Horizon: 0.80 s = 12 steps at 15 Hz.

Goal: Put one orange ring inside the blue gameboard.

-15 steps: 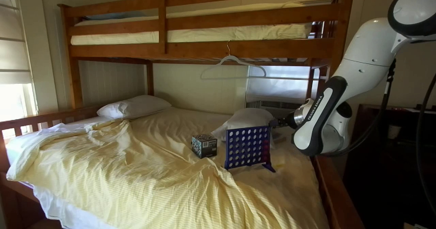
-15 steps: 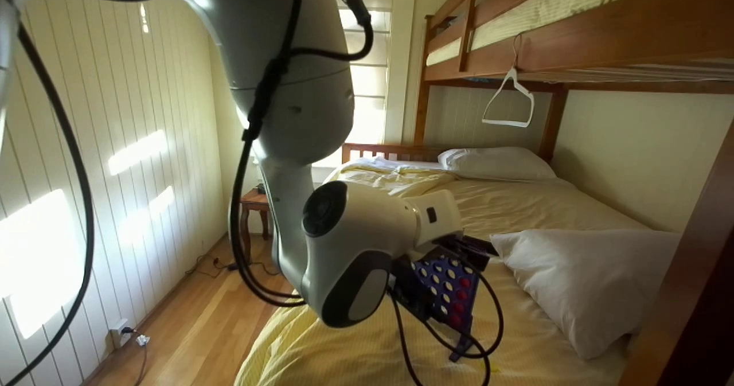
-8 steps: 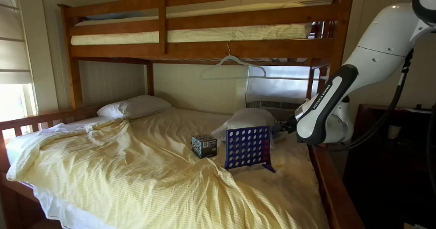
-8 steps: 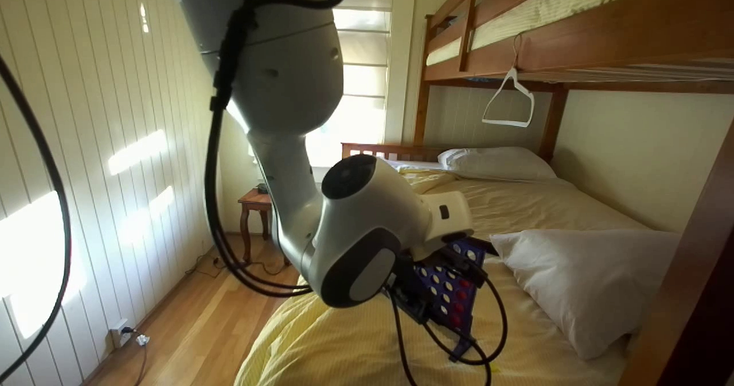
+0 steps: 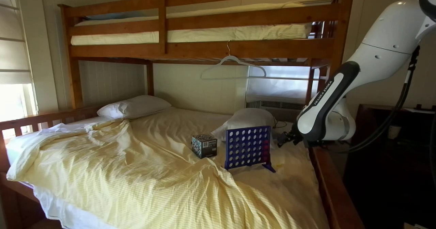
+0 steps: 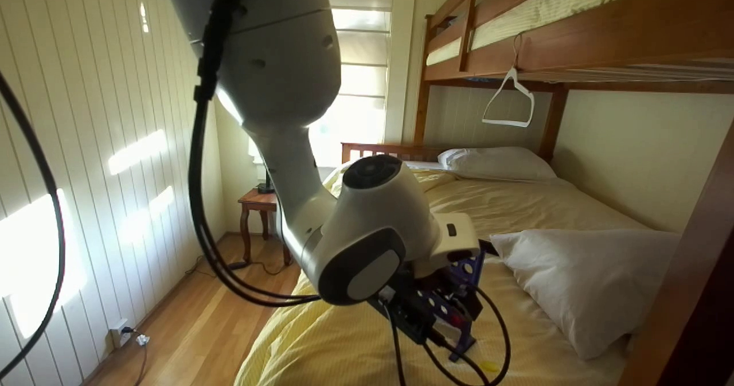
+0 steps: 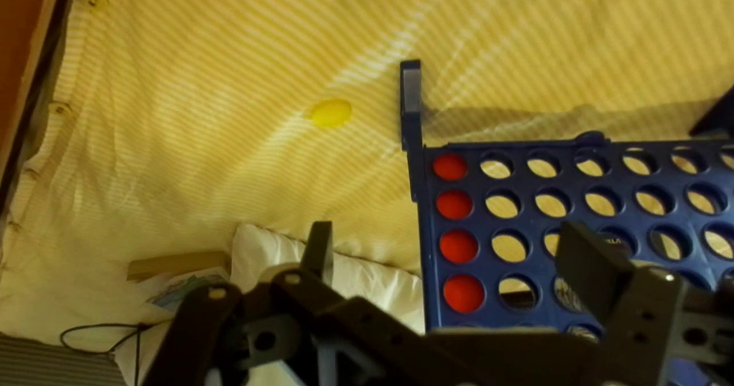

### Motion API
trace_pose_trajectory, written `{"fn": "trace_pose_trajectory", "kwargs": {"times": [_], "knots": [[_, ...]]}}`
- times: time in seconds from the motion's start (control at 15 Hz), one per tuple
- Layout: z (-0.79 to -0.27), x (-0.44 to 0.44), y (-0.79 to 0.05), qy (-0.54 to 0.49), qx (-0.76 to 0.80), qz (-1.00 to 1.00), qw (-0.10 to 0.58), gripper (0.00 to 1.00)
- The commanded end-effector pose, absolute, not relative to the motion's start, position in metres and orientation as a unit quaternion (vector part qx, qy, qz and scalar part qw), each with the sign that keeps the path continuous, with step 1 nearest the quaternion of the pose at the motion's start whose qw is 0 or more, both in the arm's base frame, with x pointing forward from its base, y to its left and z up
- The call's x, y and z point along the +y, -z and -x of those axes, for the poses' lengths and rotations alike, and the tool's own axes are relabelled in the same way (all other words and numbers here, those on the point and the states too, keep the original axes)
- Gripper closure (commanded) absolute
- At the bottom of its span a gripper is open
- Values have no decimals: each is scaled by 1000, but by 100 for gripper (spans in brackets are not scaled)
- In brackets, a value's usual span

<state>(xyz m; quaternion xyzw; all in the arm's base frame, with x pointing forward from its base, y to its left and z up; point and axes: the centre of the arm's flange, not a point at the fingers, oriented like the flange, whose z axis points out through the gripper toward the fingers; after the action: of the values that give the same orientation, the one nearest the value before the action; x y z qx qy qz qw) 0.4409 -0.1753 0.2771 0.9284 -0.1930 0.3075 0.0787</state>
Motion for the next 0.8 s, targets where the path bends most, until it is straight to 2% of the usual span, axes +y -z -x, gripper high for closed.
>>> {"fn": "trace_pose_trajectory", "kwargs": {"times": [0.0,0.73], "knots": [[-435,-169,-281,-275,-190,-939,78,0],[-434,-179,-266,-264,-176,-945,79,0]]}}
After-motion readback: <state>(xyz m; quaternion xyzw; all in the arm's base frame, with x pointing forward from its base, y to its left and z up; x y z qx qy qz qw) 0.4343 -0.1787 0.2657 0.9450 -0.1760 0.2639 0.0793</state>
